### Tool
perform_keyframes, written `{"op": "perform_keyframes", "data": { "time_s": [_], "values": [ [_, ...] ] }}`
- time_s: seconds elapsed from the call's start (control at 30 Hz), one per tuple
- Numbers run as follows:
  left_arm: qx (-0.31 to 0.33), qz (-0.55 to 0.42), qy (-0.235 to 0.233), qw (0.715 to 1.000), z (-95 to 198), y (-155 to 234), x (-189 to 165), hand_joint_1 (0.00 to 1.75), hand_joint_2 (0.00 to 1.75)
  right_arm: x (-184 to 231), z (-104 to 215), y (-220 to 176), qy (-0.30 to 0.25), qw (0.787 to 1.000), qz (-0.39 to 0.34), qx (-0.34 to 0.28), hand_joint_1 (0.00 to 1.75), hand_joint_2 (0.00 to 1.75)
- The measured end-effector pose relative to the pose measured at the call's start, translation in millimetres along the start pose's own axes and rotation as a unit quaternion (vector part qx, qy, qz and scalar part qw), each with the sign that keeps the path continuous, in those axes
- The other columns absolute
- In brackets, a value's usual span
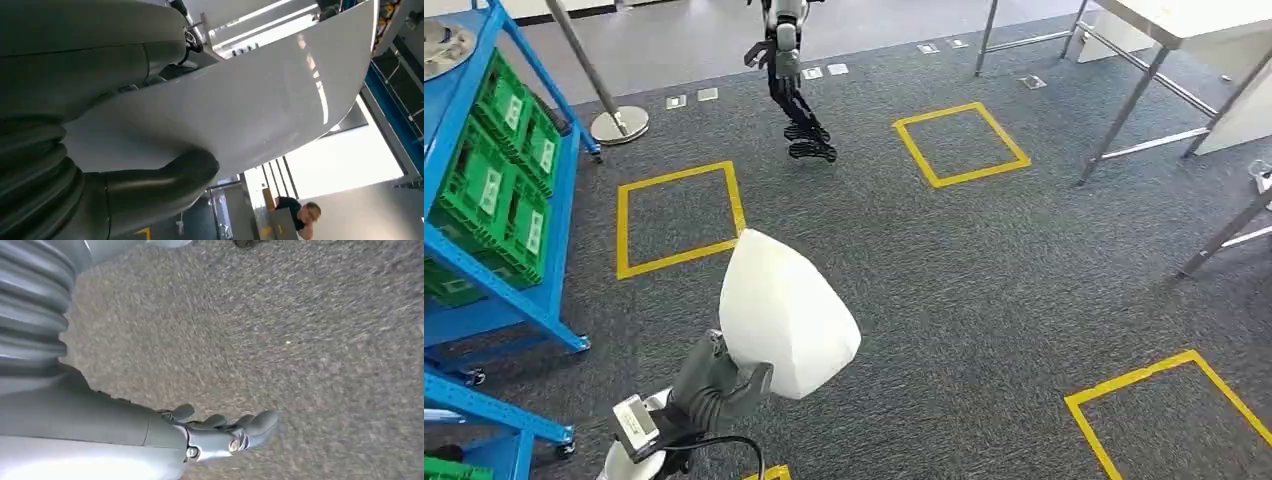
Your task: Take the parts from the cabinet and place them on the table.
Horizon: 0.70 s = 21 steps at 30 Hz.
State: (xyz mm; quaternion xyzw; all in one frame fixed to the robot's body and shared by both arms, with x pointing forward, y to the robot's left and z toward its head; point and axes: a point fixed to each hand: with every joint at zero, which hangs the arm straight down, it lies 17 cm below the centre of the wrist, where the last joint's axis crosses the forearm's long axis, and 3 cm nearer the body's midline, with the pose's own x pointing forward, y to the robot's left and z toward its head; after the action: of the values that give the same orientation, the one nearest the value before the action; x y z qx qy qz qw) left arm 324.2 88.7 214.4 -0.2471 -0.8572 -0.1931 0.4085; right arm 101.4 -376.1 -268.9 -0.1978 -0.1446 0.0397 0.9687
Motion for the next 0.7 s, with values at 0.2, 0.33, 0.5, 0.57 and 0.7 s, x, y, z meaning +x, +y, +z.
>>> {"op": "perform_keyframes", "data": {
  "time_s": [0.2, 0.33, 0.5, 0.57, 0.7],
  "values": [
    [-0.004, -0.004, 0.006, 1.0, 1, -3, -1, 1.75, 1.75, 0, 2, 8, 0.004, 1.0, -0.006, 0.008, 0.0, 1.75],
    [-0.005, 0.0, 0.003, 1.0, -5, -7, 1, 1.75, 1.75, -3, 4, 11, 0.001, 1.0, -0.015, 0.01, 0.0, 1.75],
    [-0.009, -0.004, 0.0, 1.0, -16, -9, 1, 1.75, 1.75, 7, 3, 12, -0.009, 1.0, -0.028, 0.01, 0.0, 1.75],
    [-0.008, -0.004, -0.001, 1.0, -19, -8, 1, 1.75, 1.75, 3, 4, 14, -0.006, 0.999, -0.03, 0.011, 0.0, 1.75],
    [-0.008, -0.004, -0.008, 1.0, -24, -8, 4, 1.75, 1.75, 4, 4, 13, -0.005, 0.999, -0.032, 0.01, 0.0, 1.75]
  ]
}}
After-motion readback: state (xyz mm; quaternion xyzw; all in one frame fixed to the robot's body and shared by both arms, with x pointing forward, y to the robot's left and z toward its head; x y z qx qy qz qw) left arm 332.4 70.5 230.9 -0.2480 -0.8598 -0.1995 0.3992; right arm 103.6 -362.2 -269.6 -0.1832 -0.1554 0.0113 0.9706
